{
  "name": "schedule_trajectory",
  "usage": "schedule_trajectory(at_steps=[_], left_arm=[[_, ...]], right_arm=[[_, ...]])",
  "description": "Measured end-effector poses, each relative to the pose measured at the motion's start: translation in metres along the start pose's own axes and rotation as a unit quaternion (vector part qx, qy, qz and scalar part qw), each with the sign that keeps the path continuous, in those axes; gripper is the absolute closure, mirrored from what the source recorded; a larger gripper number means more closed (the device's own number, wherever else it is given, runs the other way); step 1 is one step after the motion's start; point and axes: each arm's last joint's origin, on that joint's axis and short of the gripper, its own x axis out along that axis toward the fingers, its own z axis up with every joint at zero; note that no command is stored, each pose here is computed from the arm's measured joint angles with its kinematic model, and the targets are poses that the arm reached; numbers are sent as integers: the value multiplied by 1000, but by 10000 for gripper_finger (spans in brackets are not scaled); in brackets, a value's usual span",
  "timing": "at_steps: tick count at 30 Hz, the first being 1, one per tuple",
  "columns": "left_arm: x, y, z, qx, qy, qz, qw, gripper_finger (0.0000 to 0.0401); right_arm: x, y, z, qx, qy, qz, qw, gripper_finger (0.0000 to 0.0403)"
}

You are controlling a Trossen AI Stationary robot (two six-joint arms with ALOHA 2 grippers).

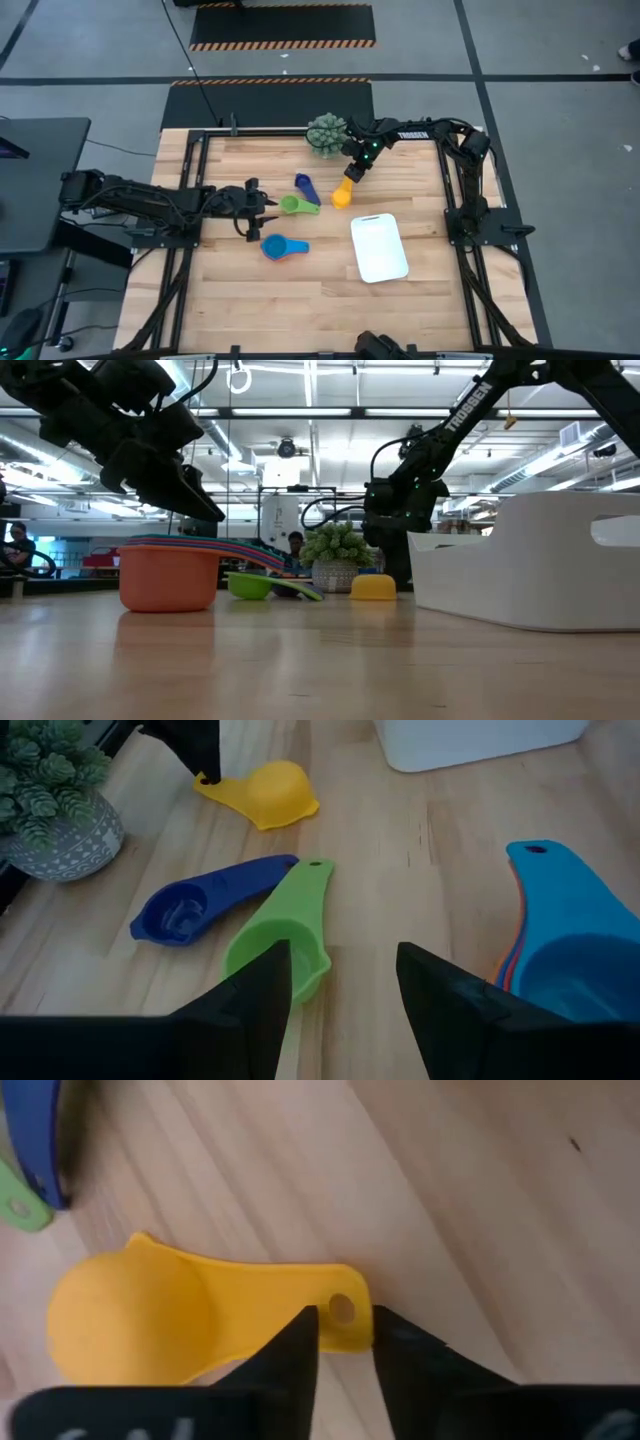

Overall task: Nest measuring cups in basket
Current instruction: Stack the yellow measuring cup into the light blue measuring cup

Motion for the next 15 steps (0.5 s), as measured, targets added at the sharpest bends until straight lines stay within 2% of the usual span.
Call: schedule_trajectory(at_steps=[6, 15], left_arm=[[0, 0, 0, 1, 0, 0, 1000, 213], [0, 0, -2, -22, 10, -1, 1000, 213]], right_arm=[[-1, 1, 1, -9, -4, 10, 1000, 385], [-20, 14, 4, -35, -36, -2, 999, 396]])
